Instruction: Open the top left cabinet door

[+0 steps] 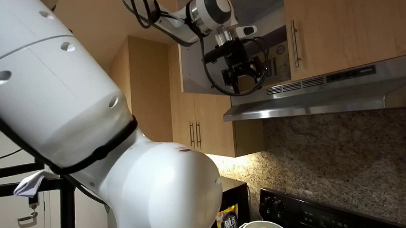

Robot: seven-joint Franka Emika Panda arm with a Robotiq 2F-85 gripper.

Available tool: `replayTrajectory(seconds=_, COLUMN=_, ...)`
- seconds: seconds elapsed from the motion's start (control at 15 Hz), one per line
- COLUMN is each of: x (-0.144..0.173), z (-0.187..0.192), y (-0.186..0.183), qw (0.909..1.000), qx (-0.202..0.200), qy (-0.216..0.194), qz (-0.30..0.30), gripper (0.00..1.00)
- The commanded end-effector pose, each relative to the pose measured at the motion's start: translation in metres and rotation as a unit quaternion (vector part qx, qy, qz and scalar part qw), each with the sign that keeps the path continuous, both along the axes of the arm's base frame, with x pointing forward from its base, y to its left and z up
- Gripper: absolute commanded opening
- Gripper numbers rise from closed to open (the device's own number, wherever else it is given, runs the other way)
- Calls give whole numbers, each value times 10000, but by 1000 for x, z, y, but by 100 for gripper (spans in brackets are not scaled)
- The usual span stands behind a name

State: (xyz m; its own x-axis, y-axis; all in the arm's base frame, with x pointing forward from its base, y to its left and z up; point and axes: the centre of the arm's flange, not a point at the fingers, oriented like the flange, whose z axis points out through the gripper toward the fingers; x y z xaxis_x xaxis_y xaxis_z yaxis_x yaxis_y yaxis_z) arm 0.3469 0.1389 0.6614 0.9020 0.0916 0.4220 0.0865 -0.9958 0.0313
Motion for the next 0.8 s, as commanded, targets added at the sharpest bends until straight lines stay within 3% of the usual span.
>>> replayTrajectory(seconds=0.0, x=-9, z=-51, y=-15, qw=9985, qx=-122, qy=327, qz=-425, gripper=100)
replayTrajectory(seconds=0.73, x=29, z=-164, y=-59, qw=9950, qx=-81, qy=672, qz=-732, gripper=100)
